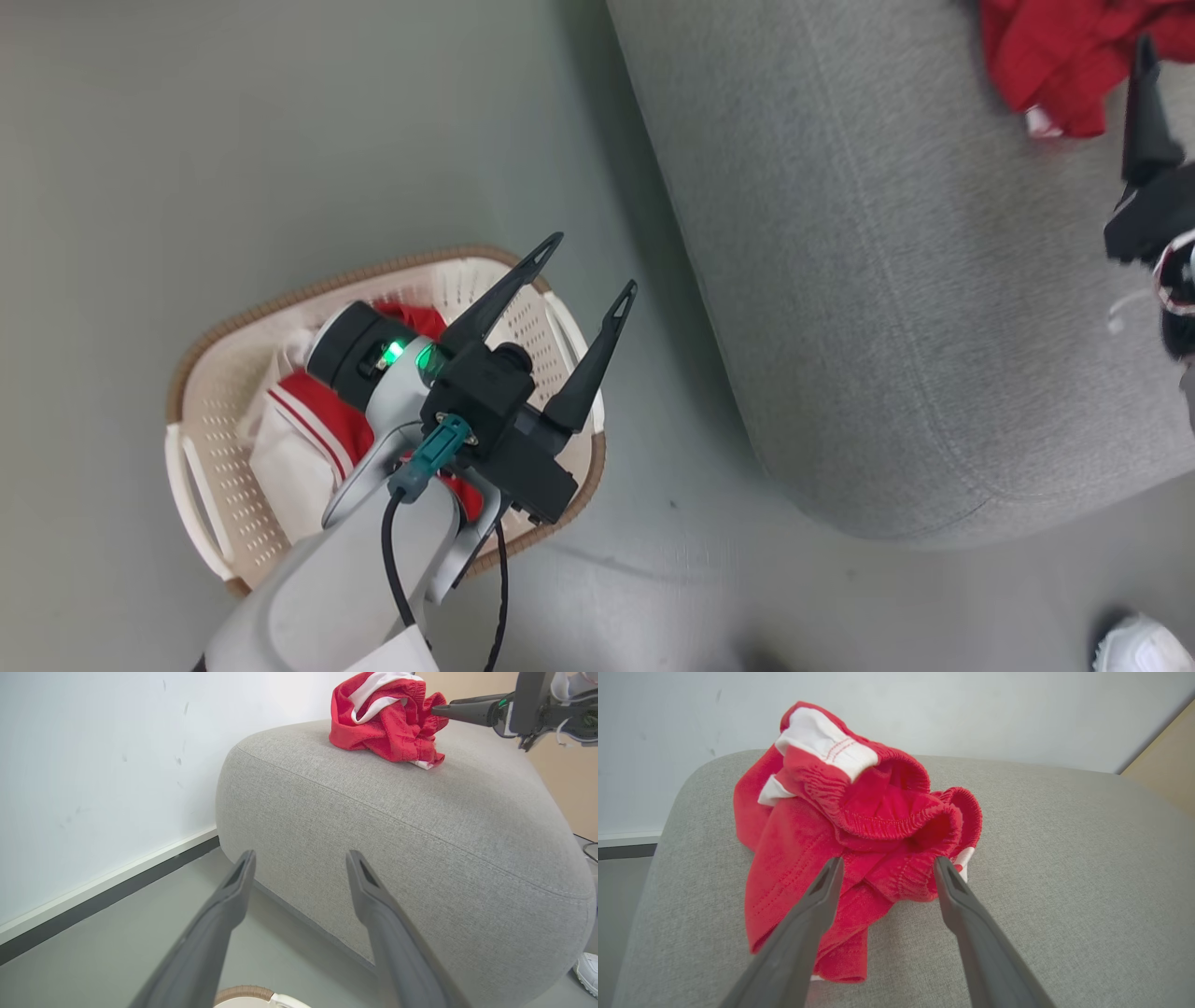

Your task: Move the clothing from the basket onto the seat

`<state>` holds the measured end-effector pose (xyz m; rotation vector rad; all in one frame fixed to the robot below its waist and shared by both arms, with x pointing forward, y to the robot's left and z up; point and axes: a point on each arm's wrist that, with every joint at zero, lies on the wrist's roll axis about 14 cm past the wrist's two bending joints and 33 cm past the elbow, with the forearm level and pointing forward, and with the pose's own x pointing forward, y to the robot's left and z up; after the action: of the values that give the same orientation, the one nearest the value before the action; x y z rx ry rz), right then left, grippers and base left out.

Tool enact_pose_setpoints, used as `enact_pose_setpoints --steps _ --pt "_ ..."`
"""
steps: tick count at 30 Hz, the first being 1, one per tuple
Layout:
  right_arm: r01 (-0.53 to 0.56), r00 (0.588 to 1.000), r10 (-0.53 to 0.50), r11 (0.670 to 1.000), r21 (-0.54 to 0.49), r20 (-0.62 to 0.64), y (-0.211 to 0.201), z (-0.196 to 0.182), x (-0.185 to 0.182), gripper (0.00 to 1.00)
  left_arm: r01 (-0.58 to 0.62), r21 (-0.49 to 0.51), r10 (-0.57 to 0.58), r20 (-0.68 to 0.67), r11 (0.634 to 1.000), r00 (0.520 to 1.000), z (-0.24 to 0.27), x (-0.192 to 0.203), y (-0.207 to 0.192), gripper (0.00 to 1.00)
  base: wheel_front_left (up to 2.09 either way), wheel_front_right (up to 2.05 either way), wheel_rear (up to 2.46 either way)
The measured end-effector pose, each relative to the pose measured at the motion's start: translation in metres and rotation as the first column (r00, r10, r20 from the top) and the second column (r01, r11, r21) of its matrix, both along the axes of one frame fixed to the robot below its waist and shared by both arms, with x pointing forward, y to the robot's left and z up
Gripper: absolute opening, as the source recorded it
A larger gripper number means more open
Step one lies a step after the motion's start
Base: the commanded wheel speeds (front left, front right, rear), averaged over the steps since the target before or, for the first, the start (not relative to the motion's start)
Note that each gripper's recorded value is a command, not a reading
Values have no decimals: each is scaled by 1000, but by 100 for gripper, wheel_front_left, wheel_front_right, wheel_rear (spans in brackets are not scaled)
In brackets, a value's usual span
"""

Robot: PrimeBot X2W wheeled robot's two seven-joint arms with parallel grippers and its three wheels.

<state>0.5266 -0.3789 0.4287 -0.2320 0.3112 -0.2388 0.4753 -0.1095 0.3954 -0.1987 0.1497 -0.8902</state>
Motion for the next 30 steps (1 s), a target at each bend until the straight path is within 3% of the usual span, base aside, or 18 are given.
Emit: enact_pose_setpoints --steps 15,24,30 --pt "-122 983 114 992 44 146 51 47 -34 100 -199 1 199 -3 980 980 41 -2 49 100 0 0 0" --pt "-217 950 185 970 108 252 104 67 -51 100 -361 32 362 -23 932 932 52 -17 103 100 0 0 0" --pt "-281 928 226 946 159 295 143 70 -71 100 -473 48 475 -33 880 880 58 -34 145 100 0 0 0"
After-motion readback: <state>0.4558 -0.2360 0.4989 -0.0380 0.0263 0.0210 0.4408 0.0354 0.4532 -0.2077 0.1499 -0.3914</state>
